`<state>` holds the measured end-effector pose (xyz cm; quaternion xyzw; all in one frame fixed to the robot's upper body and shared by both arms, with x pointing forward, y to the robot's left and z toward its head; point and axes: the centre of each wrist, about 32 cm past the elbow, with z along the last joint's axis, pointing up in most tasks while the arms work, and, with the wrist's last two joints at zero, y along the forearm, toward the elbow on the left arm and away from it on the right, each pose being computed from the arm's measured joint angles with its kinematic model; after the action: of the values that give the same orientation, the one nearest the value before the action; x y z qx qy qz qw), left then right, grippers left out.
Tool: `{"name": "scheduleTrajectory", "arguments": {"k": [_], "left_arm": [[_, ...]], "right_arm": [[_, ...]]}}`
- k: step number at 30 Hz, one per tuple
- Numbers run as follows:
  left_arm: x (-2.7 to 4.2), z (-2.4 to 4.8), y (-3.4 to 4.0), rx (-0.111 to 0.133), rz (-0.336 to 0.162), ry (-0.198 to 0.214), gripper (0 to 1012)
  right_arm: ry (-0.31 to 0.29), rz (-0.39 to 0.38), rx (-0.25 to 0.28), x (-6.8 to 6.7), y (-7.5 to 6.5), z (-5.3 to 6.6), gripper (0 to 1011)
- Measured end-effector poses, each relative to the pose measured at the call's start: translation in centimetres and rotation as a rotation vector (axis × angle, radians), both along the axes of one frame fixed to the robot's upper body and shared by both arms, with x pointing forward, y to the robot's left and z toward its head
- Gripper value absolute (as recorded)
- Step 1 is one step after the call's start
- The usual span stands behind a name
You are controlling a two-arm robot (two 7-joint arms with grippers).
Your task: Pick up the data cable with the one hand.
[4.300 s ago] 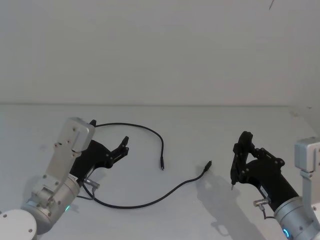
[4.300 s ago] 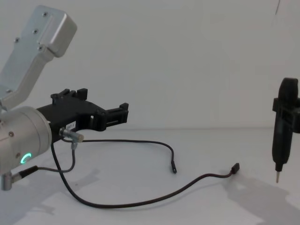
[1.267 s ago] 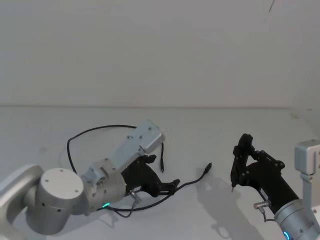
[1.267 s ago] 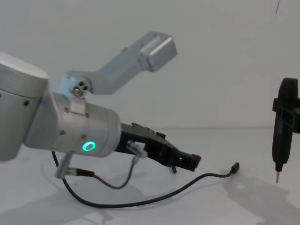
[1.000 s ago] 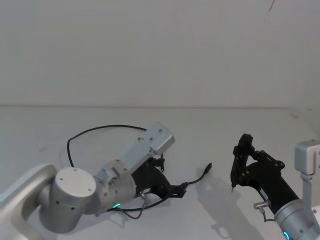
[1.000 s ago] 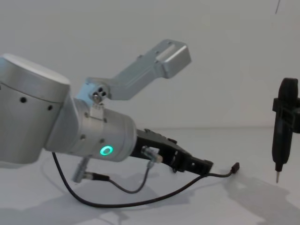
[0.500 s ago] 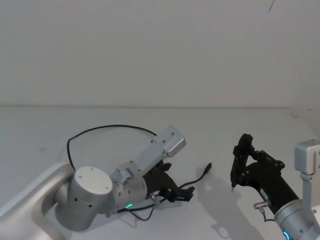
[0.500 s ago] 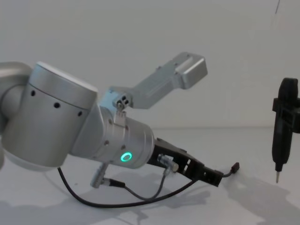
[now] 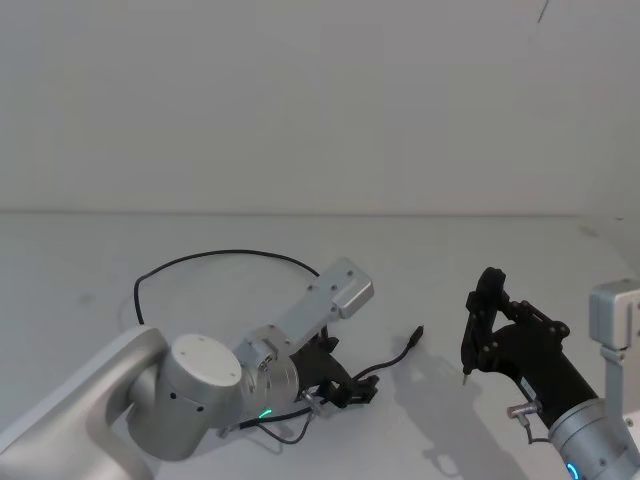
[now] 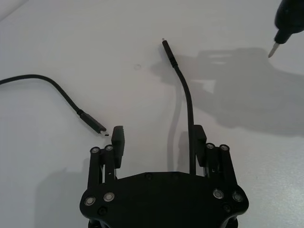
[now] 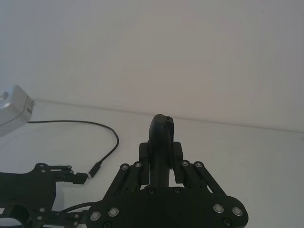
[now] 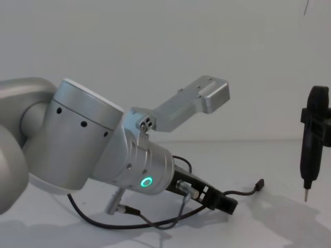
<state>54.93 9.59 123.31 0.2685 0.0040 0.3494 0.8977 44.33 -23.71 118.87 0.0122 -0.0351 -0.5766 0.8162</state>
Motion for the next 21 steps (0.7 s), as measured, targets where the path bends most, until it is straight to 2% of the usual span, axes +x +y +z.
{"name": "scheduleTrajectory", "arguments": {"k": [4, 5, 6, 7, 9, 21], "left_arm": [[0.07, -0.09, -0.11, 0.005, 0.006, 0.004, 775], [0.11, -0.11, -0.16, 0.007, 0.008, 0.006, 718], [0.12, -0.12, -0.19, 0.007, 0.009, 0.006, 718], [0.14, -0.16, -0.24, 0.009, 0.01, 0.008, 660], [0.17, -0.2, -0.3, 0.011, 0.013, 0.01, 630], [0.26, -0.32, -0.43, 0.019, 0.021, 0.015, 239]], "right_arm": [[0.0, 0.0, 0.0, 0.0, 0.0, 0.0, 279], [0.0, 0.0, 0.0, 0.0, 0.0, 0.0, 279], [0.0, 0.0, 0.0, 0.0, 0.0, 0.0, 279], [0.0, 0.0, 0.0, 0.0, 0.0, 0.0, 279], [0.0, 0.0, 0.0, 0.0, 0.0, 0.0, 279], [0.0, 0.0, 0.0, 0.0, 0.0, 0.0, 279]]}}
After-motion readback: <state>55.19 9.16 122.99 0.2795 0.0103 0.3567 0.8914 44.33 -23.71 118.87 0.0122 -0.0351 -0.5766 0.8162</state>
